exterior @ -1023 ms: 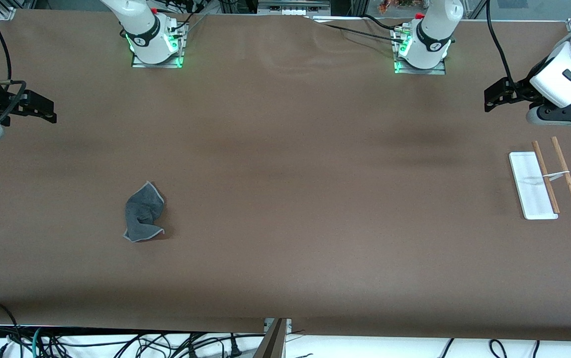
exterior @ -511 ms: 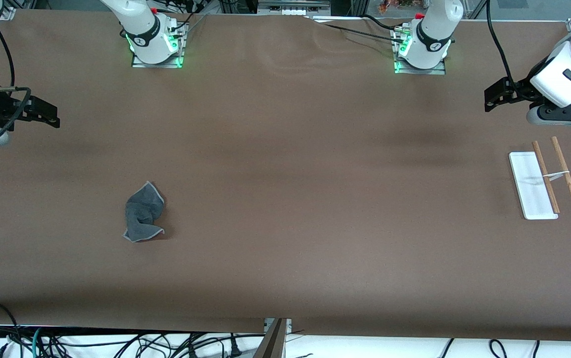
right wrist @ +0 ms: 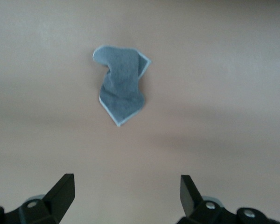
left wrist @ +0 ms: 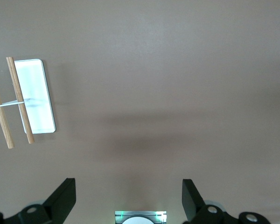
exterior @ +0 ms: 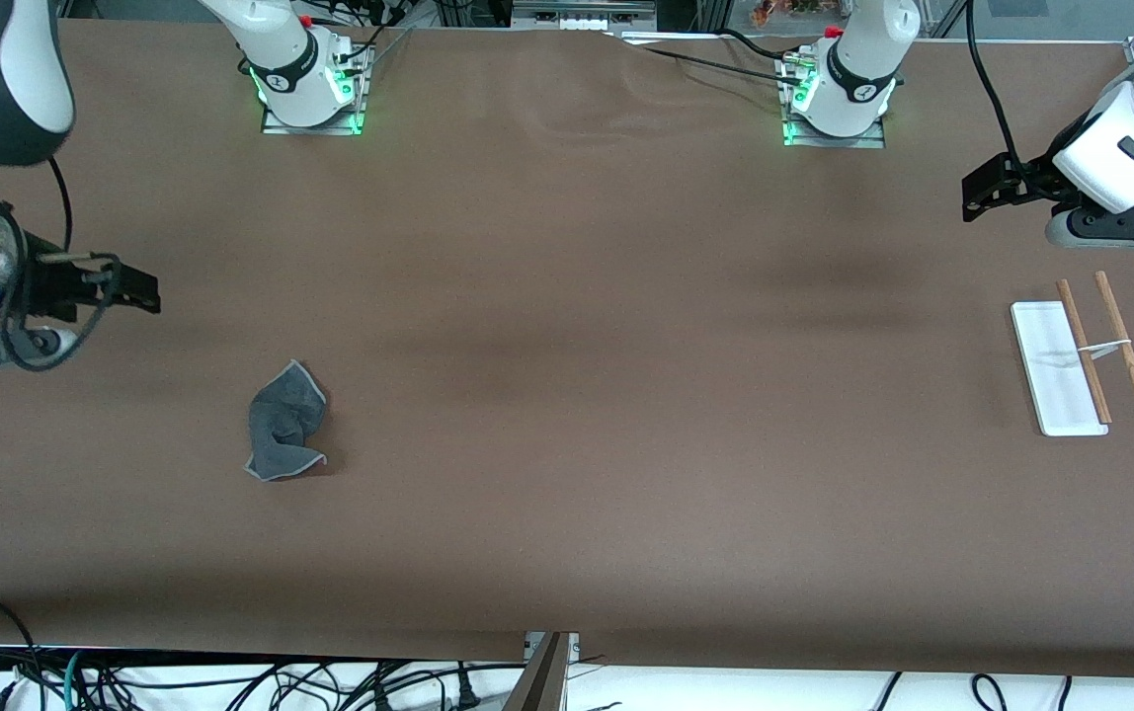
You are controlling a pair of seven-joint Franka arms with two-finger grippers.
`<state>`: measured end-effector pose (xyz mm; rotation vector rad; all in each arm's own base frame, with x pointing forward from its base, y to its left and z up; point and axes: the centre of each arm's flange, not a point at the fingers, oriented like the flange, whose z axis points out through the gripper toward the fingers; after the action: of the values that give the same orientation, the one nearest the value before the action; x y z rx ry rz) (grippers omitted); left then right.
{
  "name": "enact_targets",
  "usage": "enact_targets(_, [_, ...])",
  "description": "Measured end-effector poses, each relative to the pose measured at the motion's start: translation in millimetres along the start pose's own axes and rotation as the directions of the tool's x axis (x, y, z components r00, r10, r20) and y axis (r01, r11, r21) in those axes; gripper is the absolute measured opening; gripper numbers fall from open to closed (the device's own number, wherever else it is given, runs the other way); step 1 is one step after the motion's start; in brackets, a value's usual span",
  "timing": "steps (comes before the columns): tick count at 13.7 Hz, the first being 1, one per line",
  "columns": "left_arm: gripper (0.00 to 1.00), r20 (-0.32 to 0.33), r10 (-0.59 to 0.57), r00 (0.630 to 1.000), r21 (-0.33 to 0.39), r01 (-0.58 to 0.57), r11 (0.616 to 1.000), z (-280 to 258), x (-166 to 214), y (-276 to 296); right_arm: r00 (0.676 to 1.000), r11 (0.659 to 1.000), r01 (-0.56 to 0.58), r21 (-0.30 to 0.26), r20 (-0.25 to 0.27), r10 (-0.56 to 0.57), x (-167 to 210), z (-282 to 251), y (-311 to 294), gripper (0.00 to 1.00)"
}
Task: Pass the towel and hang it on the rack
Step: 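Reach the right gripper down over the grey towel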
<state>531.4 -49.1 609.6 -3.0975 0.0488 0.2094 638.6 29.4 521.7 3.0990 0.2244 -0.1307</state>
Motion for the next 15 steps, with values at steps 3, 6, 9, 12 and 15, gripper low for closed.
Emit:
enact_targets(3, [1.0,0.0,0.001,1.0,0.0,-0.001,1.0,0,0,1,0.998,1.0,0.021,0.002,-0.052,-0.02,34,43,-11,1.0])
enact_targets(6, [1.0,0.0,0.001,1.0,0.0,-0.001,1.0,0,0,1,0.998,1.0,0.002,0.013,-0.058,-0.001,67,111,-19,1.0])
enact_targets(9, [1.0,0.001,0.002,1.0,0.0,-0.002,1.0,0,0,1,0.993,1.0,-0.011,0.023,-0.116,0.014,96,174,-25,1.0])
enact_targets(12, [1.0,0.001,0.002,1.0,0.0,-0.002,1.0,0,0,1,0.975,1.0,-0.01,0.027,-0.22,0.015,115,205,-27,1.0])
enact_targets(15, [1.0,0.001,0.002,1.0,0.0,-0.002,1.0,0,0,1,0.966,1.0,-0.007,0.03,-0.257,0.015,124,230,-30,1.0])
